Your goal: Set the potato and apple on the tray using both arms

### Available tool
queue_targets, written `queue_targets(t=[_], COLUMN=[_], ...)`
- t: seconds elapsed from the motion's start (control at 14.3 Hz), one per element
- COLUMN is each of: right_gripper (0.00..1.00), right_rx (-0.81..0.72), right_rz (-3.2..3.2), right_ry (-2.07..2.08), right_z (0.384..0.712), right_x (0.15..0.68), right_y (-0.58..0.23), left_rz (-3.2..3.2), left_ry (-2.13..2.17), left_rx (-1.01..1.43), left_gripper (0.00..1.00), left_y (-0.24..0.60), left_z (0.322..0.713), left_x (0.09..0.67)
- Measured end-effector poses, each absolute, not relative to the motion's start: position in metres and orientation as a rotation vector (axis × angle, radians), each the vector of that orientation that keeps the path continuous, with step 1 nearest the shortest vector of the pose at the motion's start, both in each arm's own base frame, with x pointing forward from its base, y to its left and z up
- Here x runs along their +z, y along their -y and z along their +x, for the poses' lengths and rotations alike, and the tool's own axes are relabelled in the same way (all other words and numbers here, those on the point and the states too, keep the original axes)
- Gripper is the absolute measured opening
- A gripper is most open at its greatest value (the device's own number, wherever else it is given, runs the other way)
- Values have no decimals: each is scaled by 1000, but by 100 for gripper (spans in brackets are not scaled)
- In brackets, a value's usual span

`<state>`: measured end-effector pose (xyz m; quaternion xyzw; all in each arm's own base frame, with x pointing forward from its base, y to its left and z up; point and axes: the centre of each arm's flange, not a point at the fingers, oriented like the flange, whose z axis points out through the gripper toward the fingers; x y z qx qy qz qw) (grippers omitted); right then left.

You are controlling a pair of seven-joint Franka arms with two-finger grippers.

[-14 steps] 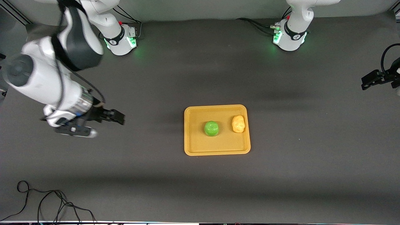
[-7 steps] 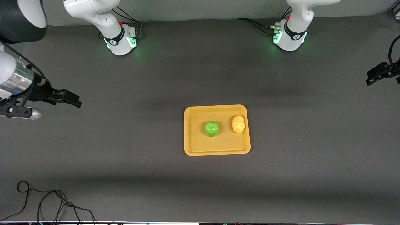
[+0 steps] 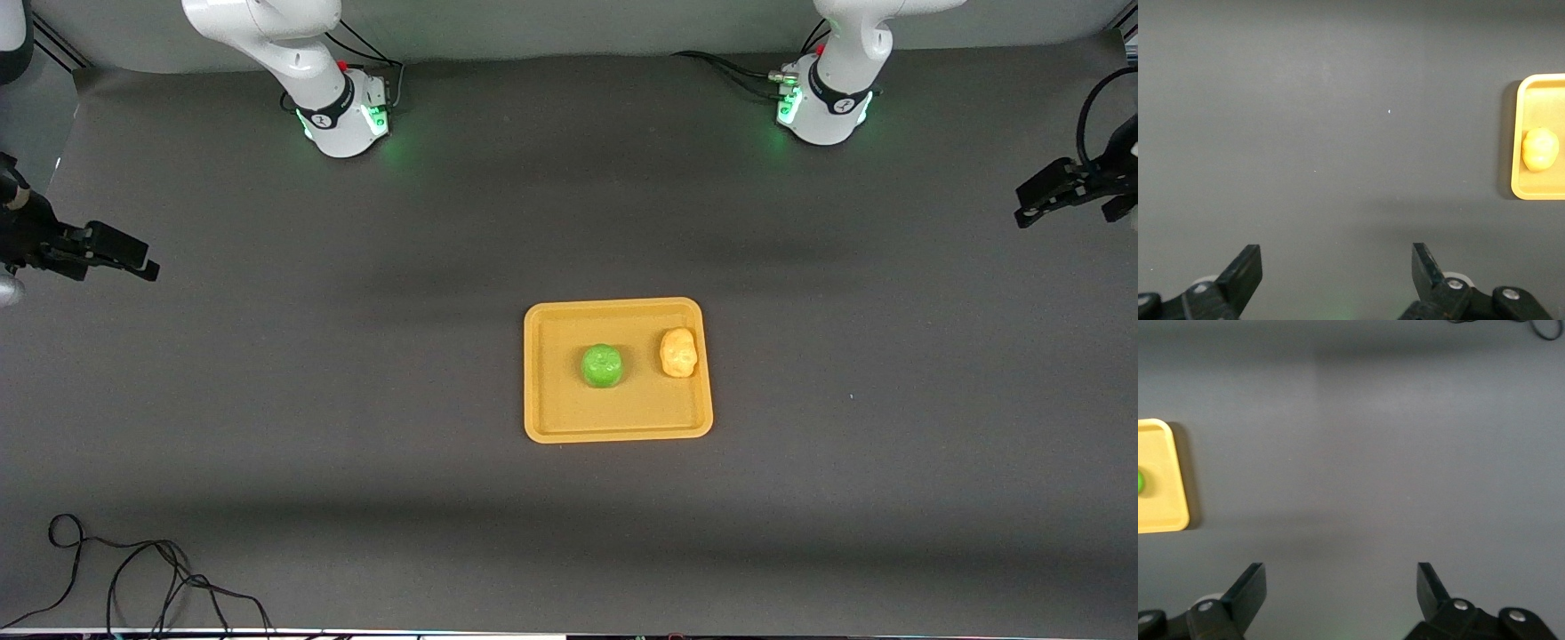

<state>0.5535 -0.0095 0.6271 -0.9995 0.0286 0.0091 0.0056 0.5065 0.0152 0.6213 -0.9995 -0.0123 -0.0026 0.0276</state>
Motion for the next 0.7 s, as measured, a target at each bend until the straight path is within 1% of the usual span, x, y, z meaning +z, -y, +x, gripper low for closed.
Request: queue_targets(t=[0.28, 0.7], right_gripper=[100, 100], right_rx=[58, 76], right_rz=[-3145, -3101], right_ry=[-53, -155], right_z=[533, 529], right_x=[637, 638], right_y=[-4, 29], left_rz=[-3099, -3115], left_ry=[42, 48], left_rx=[9, 30], left_gripper=[100, 100], left_y=[-5, -5], left_z=[505, 504], left_x=[624, 624])
